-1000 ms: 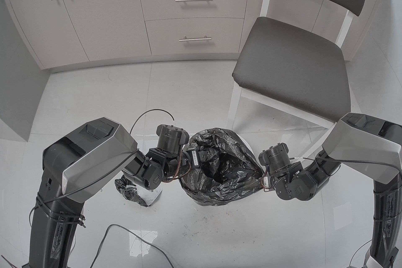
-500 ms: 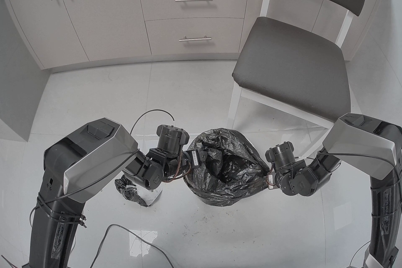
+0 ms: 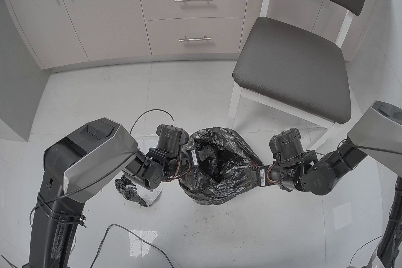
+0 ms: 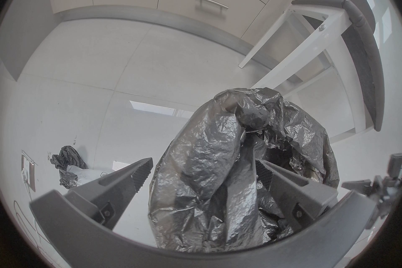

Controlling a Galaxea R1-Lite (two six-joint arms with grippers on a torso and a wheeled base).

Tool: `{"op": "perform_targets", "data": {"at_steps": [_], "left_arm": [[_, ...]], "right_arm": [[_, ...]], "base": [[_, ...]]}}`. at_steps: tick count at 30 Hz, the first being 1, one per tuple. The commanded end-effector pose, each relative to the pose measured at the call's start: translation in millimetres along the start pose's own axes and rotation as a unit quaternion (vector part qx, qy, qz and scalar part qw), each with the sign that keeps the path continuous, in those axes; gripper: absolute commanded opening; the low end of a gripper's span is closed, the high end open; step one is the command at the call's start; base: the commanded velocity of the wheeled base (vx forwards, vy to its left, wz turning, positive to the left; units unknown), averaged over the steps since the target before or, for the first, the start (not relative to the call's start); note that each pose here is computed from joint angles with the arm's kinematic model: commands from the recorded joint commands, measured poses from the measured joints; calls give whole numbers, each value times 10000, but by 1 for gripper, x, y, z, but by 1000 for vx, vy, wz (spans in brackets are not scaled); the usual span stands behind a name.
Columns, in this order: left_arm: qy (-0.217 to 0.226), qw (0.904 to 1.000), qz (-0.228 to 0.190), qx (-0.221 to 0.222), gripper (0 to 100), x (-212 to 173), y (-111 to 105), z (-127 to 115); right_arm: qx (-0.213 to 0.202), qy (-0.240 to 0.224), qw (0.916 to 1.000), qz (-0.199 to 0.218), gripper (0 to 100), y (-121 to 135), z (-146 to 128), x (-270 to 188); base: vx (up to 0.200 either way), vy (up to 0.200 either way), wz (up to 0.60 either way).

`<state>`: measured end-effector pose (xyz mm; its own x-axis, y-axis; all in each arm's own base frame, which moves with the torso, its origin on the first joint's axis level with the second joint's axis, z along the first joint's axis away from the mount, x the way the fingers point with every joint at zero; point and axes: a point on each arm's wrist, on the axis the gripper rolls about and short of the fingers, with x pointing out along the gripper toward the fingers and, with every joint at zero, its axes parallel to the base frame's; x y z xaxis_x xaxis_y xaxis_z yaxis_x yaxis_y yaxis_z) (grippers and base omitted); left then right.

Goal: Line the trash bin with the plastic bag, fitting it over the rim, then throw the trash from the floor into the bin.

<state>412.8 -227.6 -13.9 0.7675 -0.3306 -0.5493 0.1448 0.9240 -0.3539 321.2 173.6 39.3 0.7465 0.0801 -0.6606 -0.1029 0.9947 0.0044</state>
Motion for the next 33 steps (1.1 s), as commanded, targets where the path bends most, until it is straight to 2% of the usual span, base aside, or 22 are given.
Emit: {"op": "perform_targets", "data": {"at_steps": [1, 5, 9, 11, 16, 19, 22, 24, 25, 28, 33], "left_arm": [[-35, 10000, -9, -4, 100, 0, -2, 2], [-62, 10000, -7, -18, 100, 0, -1, 3], [-73, 10000, 13, -18, 100, 0, -1, 3], [-80, 10000, 9, -19, 100, 0, -1, 3], [-80, 10000, 9, -19, 100, 1, -1, 2], [-80, 10000, 9, -19, 100, 1, -1, 2], [-73, 10000, 13, -26, 100, 2, 0, 0], [-69, 10000, 22, -29, 100, 3, 1, 0], [-69, 10000, 22, -29, 100, 3, 1, 0], [-82, 10000, 15, -38, 100, 2, 0, 1], [-82, 10000, 15, -38, 100, 2, 0, 1]], "right_arm": [[-106, -176, 9983, 536, 100, 20, 1, -40], [-253, 104, 9971, 707, 100, 39, -22, -42], [-340, 405, 9963, 673, 100, 52, -45, -30], [-249, 459, 9967, 616, 100, 56, -49, -24], [-106, 355, 9975, 596, 100, 60, -47, -28], [-106, 65, 9963, 852, 100, 67, -38, -37], [-228, -319, 9928, 1132, 100, 80, -30, -45], [-293, -364, 9921, 1165, 100, 83, -29, -45], [-472, -422, 9905, 1222, 100, 88, -29, -42], [-635, -341, 9901, 1204, 100, 95, -35, -30], [-648, -120, 9899, 1252, 100, 98, -50, -10]], "base": [[0, 0, 0], [0, 0, 0], [0, 0, 0], [0, 0, 0], [0, 0, 0], [0, 0, 0], [0, 0, 0], [0, 0, 0], [0, 0, 0], [0, 0, 0], [0, 0, 0]]}}
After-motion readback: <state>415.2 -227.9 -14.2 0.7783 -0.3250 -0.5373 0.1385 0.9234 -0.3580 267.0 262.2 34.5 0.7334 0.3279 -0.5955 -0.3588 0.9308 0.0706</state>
